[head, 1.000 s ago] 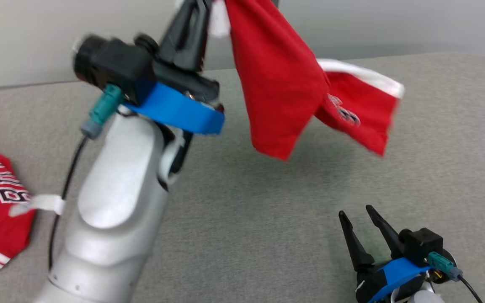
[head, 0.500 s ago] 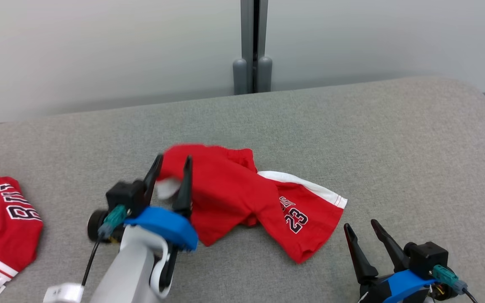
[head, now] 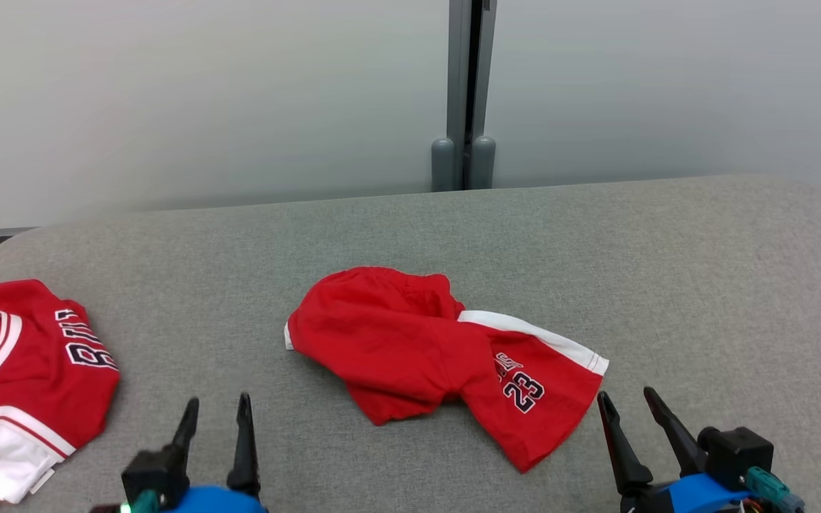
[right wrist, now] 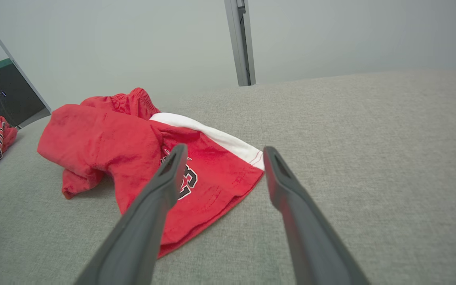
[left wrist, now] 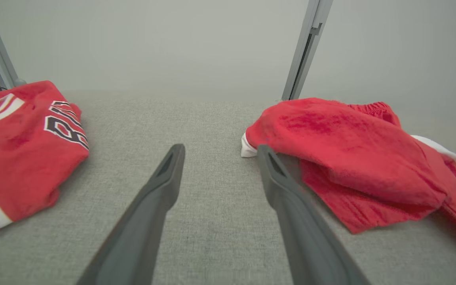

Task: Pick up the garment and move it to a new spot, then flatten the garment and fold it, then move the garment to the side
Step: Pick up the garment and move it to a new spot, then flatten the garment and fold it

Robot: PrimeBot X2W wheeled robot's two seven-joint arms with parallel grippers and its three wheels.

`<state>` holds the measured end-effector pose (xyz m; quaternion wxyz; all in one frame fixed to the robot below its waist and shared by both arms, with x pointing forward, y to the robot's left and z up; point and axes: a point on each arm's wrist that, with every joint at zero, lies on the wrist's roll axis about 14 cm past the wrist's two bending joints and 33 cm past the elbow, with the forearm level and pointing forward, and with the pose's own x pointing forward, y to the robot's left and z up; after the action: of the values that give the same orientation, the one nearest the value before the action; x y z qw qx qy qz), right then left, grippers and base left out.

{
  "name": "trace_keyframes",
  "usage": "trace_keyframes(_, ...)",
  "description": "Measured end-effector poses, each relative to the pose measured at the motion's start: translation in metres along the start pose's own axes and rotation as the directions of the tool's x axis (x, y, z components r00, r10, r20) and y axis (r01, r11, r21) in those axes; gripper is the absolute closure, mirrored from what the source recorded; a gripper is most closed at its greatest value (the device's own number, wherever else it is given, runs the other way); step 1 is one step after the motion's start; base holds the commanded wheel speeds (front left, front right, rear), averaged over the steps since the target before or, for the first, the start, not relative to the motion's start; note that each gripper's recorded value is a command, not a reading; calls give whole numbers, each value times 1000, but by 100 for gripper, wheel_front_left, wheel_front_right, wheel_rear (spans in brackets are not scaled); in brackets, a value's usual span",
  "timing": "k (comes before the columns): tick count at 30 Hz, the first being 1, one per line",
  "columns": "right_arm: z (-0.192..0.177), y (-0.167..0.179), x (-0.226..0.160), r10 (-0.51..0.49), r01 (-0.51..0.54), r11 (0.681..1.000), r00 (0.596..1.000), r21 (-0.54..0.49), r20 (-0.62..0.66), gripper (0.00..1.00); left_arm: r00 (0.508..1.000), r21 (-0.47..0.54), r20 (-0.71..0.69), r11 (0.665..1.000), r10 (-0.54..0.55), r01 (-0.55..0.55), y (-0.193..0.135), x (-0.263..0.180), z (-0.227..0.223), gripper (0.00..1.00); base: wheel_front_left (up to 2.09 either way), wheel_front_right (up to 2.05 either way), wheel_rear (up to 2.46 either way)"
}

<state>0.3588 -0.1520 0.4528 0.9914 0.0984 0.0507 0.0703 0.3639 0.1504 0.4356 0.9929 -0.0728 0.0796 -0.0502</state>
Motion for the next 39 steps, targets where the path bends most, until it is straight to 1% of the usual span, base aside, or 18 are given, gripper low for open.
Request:
trace_keyframes(3,-3,0,-3,-4,4,1000,1000,3,-8,0,1000,3,-13,1000,10,-10,-1,-16,-9,0,0,0,0)
trace_keyframes(6,-5,0,-4,-3,3,1000,1000,0,-11,0,1000,4,-16,1000,16,-16,-1,-24,-12,0,0,0,0)
trace_keyframes(12,-6,0,-6,-3,3,1000,1000,-3,-17,0,1000,26,-5,1000,-9,9,-8,-24,-9,0,0,0,0)
trace_keyframes(19,-14,2,-3,13,-14,1000,999,-19,-44,0,1000,14,-14,1000,-25,25,-14,-21,-11,0,0,0,0)
trace_keyframes(24,-16,-12,12,6,-11,998,997,-66,-74,0,998,2,-38,999,-41,41,-20,-15,-18,0,0,0,0)
trace_keyframes(30,-21,-29,48,10,-28,991,991,-130,-132,0,997,-13,-59,998,-59,58,-27,-2,-23,0,0,0,0)
trace_keyframes(35,-45,-36,69,6,-40,989,973,-145,-232,0,995,-17,-83,998,-54,52,-26,4,-30,0,0,0,0)
trace_keyframes(39,-70,-36,73,5,-54,988,947,-145,-322,0,995,-20,-93,999,-42,40,-23,6,-33,0,0,0,0)
